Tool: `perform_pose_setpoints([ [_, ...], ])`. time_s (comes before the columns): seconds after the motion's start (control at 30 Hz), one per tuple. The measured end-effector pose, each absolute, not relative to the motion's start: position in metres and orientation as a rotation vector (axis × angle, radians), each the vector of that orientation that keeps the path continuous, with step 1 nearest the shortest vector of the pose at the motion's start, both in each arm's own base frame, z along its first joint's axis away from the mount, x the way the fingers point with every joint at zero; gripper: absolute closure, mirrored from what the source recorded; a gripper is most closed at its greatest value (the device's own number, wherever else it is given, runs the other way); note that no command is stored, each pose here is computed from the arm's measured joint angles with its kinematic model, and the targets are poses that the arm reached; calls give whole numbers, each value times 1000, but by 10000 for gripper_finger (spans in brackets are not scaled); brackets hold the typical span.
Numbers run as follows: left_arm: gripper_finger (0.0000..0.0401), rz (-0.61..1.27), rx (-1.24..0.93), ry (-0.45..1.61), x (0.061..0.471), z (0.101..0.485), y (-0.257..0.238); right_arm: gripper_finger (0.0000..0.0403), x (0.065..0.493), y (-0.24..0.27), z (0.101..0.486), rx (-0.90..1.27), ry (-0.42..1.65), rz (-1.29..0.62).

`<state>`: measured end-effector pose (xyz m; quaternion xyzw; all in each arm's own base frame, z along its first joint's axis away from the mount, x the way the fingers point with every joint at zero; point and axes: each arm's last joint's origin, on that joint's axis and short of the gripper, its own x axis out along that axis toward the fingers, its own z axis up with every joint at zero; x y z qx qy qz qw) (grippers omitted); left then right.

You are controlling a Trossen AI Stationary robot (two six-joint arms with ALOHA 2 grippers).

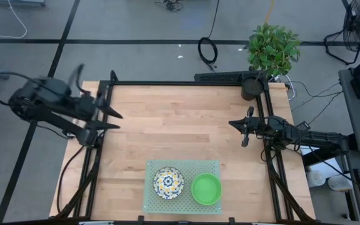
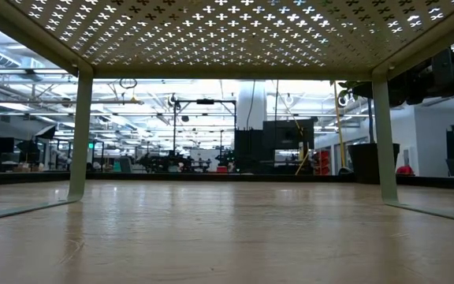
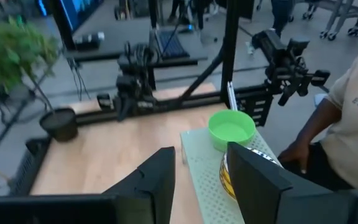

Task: Pick & Place Mini bowls
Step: Return to Home Position

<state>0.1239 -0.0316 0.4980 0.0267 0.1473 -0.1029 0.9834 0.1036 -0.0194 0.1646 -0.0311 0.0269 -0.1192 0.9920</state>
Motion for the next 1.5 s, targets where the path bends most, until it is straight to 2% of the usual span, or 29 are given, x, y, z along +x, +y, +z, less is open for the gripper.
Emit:
perform_pose_setpoints([
  [0.33,254,-226,245,163,65,506,-16,403,104,-19,165,-62,54,-239],
  [0.57,254,-242,255,362,23,478,-5,403,104,-19,165,-62,54,-239],
  [0.77,254,-215,279,467,21,445,-3,403,104,-19,165,-62,54,-239],
  [1.03,254,-196,348,568,39,392,-7,403,104,-19,165,-62,54,-239],
  [1.27,254,-175,339,405,59,368,-12,403,104,-19,165,-62,54,-239],
  [1.5,254,-130,373,35,93,377,-21,403,104,-19,165,-62,54,-239],
])
